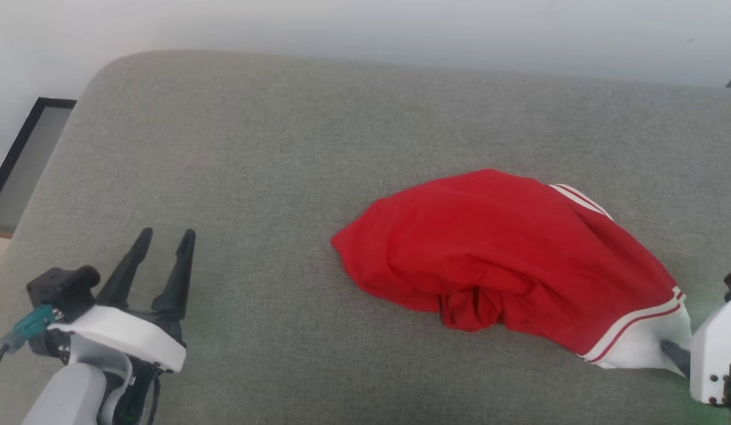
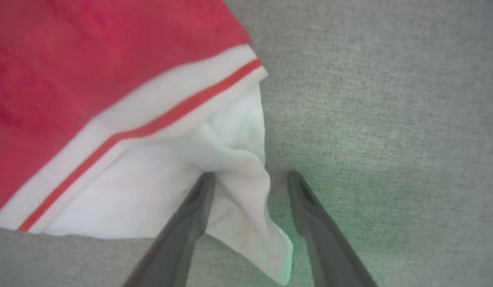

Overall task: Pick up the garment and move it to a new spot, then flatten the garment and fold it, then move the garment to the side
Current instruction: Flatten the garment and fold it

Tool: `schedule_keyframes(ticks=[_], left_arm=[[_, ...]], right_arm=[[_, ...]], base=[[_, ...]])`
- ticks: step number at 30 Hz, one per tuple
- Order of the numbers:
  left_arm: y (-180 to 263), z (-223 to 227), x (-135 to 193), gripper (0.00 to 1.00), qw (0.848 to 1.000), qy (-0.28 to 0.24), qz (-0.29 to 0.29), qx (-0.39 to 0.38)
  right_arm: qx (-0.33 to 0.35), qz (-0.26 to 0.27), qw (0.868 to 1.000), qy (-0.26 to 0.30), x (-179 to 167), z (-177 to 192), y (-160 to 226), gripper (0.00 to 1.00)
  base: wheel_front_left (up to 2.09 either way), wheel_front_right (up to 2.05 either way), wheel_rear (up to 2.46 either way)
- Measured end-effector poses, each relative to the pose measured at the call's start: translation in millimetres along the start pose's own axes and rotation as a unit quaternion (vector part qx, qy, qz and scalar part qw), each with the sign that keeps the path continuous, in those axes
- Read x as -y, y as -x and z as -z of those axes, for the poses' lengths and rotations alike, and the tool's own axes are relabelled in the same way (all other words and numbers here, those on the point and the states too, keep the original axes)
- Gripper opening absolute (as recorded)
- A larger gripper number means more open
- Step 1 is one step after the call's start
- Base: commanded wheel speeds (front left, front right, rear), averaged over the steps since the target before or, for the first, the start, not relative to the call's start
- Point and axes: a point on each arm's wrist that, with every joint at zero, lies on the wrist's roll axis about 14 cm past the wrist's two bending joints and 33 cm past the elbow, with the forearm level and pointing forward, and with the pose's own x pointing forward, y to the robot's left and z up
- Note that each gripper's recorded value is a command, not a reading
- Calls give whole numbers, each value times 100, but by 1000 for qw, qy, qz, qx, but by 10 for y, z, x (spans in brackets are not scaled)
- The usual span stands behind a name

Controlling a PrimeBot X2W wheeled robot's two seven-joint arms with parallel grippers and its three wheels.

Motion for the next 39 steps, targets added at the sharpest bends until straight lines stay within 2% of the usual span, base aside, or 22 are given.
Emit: schedule_keyframes(ticks=[6, 12, 17, 20, 26, 29, 35, 39], left_arm=[[-105, -48, 191, 100, 999, 0, 39, -25], [-326, -272, 589, 100, 992, -31, 115, -40], [-490, -389, 1028, 100, 979, -60, 183, -59], [-566, -392, 1296, 100, 970, -69, 221, -80], [-677, -263, 1800, 100, 944, -96, 285, -135], [-682, -83, 2014, 100, 927, -103, 311, -184], [-660, 376, 2196, 100, 886, -124, 329, -303], [-664, 726, 2133, 100, 856, -150, 313, -383]], right_arm=[[37, 1, 999, -16, 27, -130, 172, 100], [122, 23, 992, -21, 135, -374, 509, 100], [210, 34, 977, -23, 126, -548, 779, 100], [282, 50, 958, -22, 151, -712, 993, 100], [401, 91, 911, -28, 289, -884, 1388, 100], [433, 110, 894, -39, 369, -858, 1511, 100], [441, 130, 886, -60, 449, -703, 1524, 100], [440, 136, 885, -68, 471, -653, 1478, 100]], base=[[0, 0, 0], [0, 0, 0], [0, 0, 0], [0, 0, 0], [0, 0, 0], [0, 0, 0], [0, 0, 0], [0, 0, 0]])
